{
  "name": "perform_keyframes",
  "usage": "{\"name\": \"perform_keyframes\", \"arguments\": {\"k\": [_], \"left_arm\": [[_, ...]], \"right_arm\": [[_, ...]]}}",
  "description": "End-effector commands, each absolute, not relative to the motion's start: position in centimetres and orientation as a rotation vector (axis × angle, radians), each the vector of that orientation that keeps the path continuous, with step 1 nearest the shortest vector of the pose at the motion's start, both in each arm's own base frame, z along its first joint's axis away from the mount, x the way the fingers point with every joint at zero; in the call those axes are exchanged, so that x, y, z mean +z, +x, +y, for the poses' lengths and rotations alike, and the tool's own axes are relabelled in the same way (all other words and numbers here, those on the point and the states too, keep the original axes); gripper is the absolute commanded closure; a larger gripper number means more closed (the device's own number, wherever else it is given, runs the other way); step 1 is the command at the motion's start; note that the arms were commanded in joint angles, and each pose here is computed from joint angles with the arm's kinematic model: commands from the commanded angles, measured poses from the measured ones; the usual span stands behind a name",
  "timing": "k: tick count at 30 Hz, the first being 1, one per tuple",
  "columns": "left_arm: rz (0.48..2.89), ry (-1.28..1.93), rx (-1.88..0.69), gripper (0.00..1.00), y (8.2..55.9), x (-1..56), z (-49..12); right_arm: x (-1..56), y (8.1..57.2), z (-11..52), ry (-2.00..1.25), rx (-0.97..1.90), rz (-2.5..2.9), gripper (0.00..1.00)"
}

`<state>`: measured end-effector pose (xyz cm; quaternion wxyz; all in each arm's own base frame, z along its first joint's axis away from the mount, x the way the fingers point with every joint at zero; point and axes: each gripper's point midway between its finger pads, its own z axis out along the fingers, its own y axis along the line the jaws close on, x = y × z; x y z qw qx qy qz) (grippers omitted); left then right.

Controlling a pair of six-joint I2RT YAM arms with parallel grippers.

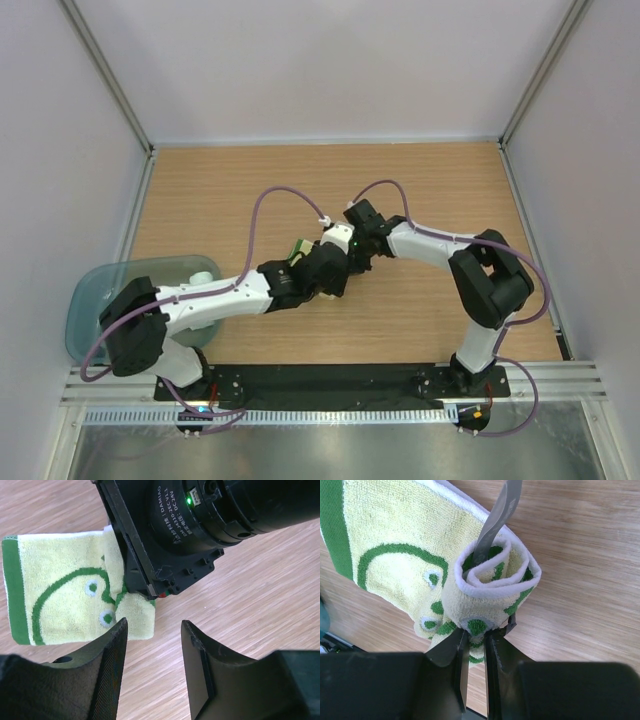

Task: Roll the towels
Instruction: Roll the towel

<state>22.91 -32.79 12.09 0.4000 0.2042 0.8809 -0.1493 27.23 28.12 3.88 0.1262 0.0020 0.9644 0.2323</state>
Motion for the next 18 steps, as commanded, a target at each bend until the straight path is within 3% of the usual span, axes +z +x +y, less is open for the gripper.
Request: {"name": "perform_keyframes", "arguments": {"k": [1, 18], "left_arm": [[2.096, 0.431, -0.495, 0.52, 23.9, 14.8, -34.2], [2.163, 0.372, -0.433, 0.54, 23.5, 8.5, -33.2]], "right_arm": [[4.9, 27.4, 28.9, -0.021, 0.696, 2.814, 0.91], [5.3, 27.1, 29.4, -0.032, 0.699, 2.890, 0.91]]}}
